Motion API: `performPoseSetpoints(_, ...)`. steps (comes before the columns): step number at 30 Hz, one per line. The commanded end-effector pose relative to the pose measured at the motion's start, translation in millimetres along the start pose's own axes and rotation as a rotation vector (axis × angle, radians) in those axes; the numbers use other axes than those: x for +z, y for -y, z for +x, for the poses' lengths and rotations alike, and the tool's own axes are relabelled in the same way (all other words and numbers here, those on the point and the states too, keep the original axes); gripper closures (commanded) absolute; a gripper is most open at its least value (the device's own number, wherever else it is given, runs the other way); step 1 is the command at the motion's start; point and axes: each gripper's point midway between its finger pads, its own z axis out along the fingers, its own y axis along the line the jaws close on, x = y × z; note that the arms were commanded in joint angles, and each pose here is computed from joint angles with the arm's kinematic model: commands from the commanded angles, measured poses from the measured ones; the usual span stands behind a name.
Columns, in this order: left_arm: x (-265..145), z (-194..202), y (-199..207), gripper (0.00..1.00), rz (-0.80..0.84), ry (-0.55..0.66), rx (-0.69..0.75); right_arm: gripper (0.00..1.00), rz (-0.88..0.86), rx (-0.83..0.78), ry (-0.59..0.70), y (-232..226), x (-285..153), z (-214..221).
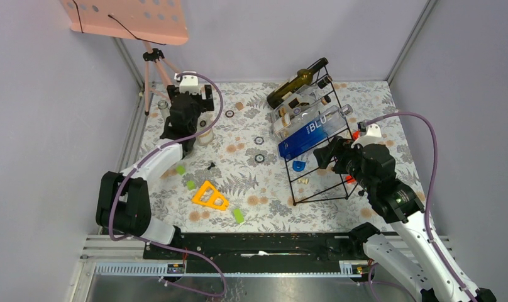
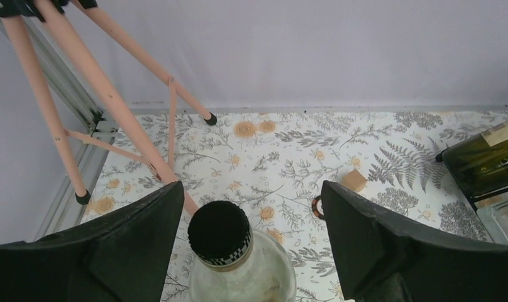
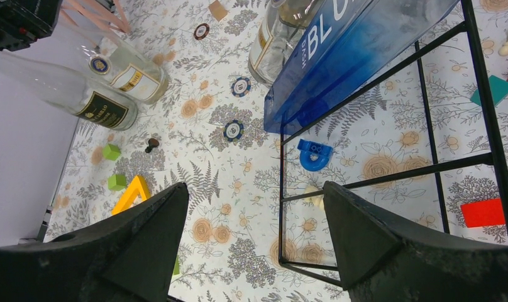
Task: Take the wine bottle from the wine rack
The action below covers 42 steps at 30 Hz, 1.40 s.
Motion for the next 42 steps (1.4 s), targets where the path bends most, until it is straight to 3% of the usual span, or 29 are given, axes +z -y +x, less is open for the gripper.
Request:
performPoseSetpoints(1,-7.5,-62.9,-2.6,0.09,0.005,0.149,-0.057,0.14,-0.015,-0.005,0.034,-7.0,-7.9,-13.6)
performPoseSetpoints(4,-16.2,-79.8,2.8,0.01,0.042,0.158,-0.093,0.14,0.002,-0.013,0.039,-4.8,-11.2,-17.0)
performPoseSetpoints(11,-36.8,-124.7,35.6,0.01,0.149,0.173,-0.074,0.14,0.066,-0.035,-0.003,2.0,-8.5,-18.1)
performPoseSetpoints(16,-51.6,-139.3,73.2,0.01,0.267,0.058,-0.171,0.13,0.118,-0.050,-0.048,5.3,-2.2,-19.5)
performPoseSetpoints(19,-70.6,-131.9,102.3,0.01,0.367,-0.048,-0.253,0.13,0.176,-0.056,-0.055,11.8,3.5,-23.9)
performPoseSetpoints(24,-119.0,-104.8,149.5,0.01,0.499,-0.123,-0.265,0.12,0.282,-0.043,-0.026,23.5,15.4,-36.7)
performPoseSetpoints(30,-182.1,-34.2,193.3,0.01,0.649,-0.239,-0.244,0.12,0.322,0.021,0.007,24.3,26.8,-64.6)
performPoseSetpoints(35,-217.0,9.1,195.0,0.01,0.697,-0.314,-0.235,0.12,0.299,0.152,0.031,31.7,35.7,-96.3)
performPoseSetpoints(42,-238.6,28.5,176.8,0.01,0.698,-0.315,-0.248,0.07,0.298,0.180,0.084,41.3,54.7,-122.1)
